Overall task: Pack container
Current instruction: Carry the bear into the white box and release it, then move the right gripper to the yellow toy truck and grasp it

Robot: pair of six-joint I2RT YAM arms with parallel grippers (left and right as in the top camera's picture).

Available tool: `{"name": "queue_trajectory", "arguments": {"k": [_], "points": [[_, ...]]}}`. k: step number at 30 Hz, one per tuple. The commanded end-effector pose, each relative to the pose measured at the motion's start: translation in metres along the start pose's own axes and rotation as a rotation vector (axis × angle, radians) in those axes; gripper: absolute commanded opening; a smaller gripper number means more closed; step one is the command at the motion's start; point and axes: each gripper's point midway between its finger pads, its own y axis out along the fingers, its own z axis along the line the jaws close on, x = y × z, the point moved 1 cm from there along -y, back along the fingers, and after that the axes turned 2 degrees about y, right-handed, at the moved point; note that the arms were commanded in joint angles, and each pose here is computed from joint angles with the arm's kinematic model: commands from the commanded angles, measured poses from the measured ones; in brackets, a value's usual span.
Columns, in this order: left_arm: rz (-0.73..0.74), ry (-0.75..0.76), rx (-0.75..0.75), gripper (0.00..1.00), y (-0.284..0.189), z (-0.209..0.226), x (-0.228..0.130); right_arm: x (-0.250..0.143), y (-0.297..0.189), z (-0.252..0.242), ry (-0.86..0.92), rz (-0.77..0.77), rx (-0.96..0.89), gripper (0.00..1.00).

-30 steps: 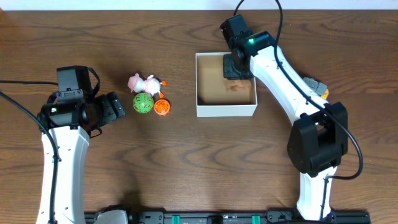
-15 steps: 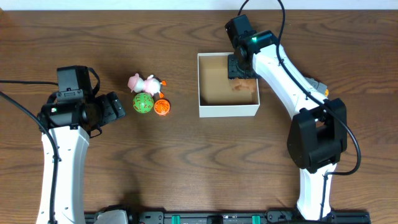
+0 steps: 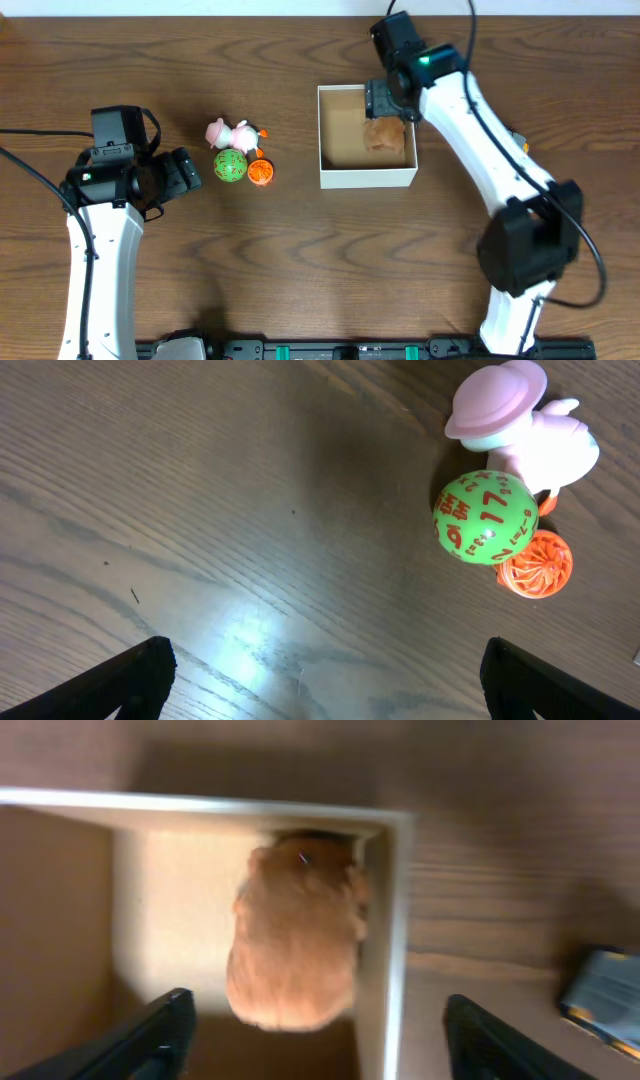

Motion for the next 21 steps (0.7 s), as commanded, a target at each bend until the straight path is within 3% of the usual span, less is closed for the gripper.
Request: {"name": "queue_trajectory", "arguments": {"k": [1, 7, 14, 17, 21], "points": [[-0.015, 0.012, -0.005, 0.98, -0.004, -0.001, 0.006, 0.018, -0.035, -0.039, 0.049, -0.087, -0.069, 0.86], [-0.015, 0.012, -0.005, 0.98, -0.004, -0.001, 0.006, 0.015, -0.035, -0.125, 0.256, -0.029, -0.164, 0.93], [-0.015, 0.012, -0.005, 0.98, -0.004, -0.001, 0.006, -0.013, 0.007, -0.192, 0.489, 0.156, -0.134, 0.89], [-0.015, 0.012, -0.005, 0.98, -0.004, -0.001, 0.006, -0.013, 0.022, -0.21, 0.436, 0.171, -0.141, 0.92], [-0.015, 0.012, -0.004, 0.98, -0.004, -0.001, 0.006, -0.006, 0.041, -0.218, 0.185, 0.165, -0.104, 0.91]]}}
